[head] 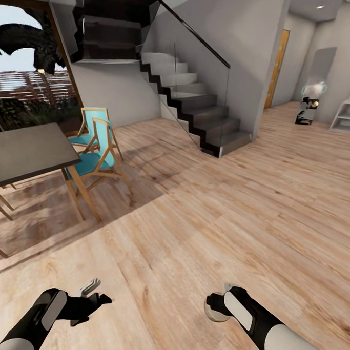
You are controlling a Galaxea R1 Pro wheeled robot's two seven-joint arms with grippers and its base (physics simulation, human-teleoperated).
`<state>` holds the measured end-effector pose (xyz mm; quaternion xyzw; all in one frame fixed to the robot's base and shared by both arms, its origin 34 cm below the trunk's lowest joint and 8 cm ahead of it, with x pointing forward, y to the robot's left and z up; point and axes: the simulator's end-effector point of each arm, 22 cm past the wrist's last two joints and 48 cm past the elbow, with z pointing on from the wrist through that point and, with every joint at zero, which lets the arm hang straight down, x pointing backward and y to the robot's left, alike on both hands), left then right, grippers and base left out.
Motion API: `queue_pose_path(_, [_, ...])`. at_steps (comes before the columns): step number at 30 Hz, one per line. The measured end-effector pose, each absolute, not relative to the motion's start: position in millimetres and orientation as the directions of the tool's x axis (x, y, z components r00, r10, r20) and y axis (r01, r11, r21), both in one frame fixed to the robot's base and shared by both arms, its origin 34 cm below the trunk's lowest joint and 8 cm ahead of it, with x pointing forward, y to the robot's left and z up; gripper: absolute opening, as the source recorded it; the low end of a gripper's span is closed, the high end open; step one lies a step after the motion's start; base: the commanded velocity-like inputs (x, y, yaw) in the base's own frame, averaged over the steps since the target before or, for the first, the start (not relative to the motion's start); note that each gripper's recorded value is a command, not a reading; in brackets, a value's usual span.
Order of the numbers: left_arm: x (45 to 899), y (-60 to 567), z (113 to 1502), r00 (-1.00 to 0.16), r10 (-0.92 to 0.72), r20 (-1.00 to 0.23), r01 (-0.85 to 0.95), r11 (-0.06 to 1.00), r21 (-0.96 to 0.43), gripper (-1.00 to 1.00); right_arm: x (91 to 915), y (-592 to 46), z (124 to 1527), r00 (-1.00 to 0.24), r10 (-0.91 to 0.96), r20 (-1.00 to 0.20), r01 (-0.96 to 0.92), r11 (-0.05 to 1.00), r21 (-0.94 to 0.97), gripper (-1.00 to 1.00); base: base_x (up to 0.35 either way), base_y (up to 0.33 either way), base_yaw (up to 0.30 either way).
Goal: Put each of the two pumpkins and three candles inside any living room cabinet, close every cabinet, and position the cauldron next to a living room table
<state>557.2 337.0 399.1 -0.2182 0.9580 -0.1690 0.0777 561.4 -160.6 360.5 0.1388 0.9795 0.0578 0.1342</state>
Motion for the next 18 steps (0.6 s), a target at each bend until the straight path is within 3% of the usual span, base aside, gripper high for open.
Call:
queue_pose_path(11, [559.2, 337.3, 416.4, -0.894, -0.444, -0.067, -0.395, 0.849, -0.352, 1.00, 562.0, -160.5, 377.6, -0.929, 0.286, -0.234, 0.258, 0.955, 0.146, -1.00, 0.000, 0.000, 0.205])
queue_pose_path(18, [558.2, 337.2, 415.1, -0.894, -0.444, -0.063, -0.396, 0.849, -0.350, 1.00, 562.2, -160.3, 377.0, -0.929, 0.284, -0.236, 0.255, 0.956, 0.147, -1.00, 0.000, 0.000, 0.046])
